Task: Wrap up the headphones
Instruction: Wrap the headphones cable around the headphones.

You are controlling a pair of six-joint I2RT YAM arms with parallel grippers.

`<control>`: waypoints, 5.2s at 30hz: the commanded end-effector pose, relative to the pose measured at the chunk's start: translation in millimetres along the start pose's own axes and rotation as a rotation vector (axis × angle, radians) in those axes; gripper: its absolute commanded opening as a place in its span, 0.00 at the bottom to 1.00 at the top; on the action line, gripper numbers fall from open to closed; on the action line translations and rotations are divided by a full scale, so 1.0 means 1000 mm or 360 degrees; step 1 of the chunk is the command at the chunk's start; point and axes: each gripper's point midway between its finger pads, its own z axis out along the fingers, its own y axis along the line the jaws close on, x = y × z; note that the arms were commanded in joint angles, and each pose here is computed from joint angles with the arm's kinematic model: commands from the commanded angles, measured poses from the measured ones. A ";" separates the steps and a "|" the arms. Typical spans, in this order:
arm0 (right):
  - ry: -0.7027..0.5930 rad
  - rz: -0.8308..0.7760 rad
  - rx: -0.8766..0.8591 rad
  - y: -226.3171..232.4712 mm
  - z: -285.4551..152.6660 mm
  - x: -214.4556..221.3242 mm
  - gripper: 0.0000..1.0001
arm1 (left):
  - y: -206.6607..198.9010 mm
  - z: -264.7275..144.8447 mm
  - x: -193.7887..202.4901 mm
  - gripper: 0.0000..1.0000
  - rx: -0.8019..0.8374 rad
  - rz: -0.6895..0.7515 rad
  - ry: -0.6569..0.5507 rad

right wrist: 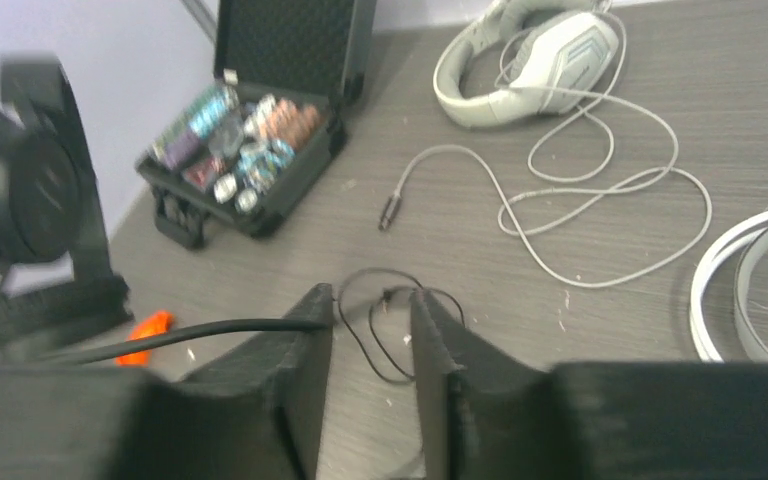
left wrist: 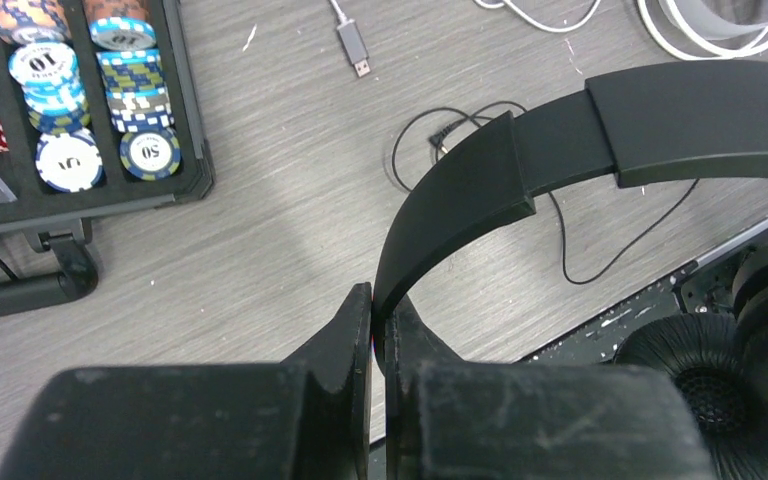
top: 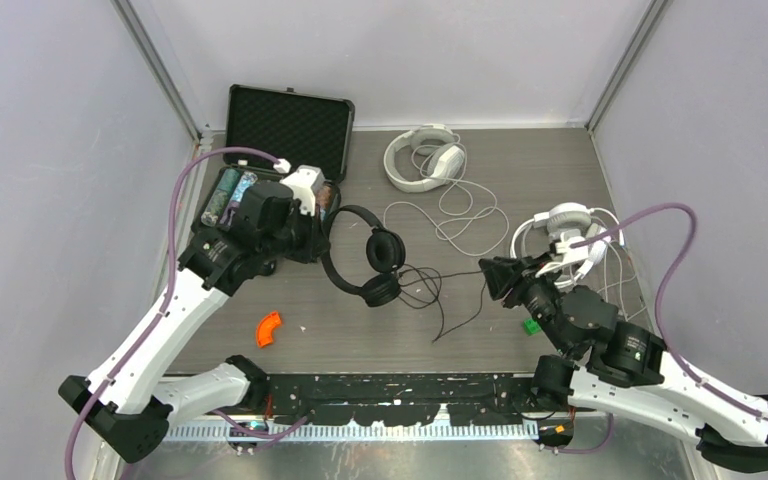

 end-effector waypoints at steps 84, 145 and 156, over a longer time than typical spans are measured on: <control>-0.0022 -0.0752 -0.0821 0.131 0.030 0.000 0.80 | -0.011 -0.055 -0.054 0.00 0.0179 -0.0113 0.0006; -0.0340 -0.0103 0.0085 -0.005 0.100 0.050 0.00 | -0.032 -0.120 -0.087 0.00 0.0267 -0.0214 -0.0302; -0.0429 -0.0029 0.0221 -0.028 0.090 0.042 0.00 | -0.008 -0.110 -0.085 0.00 0.0047 -0.0230 -0.0268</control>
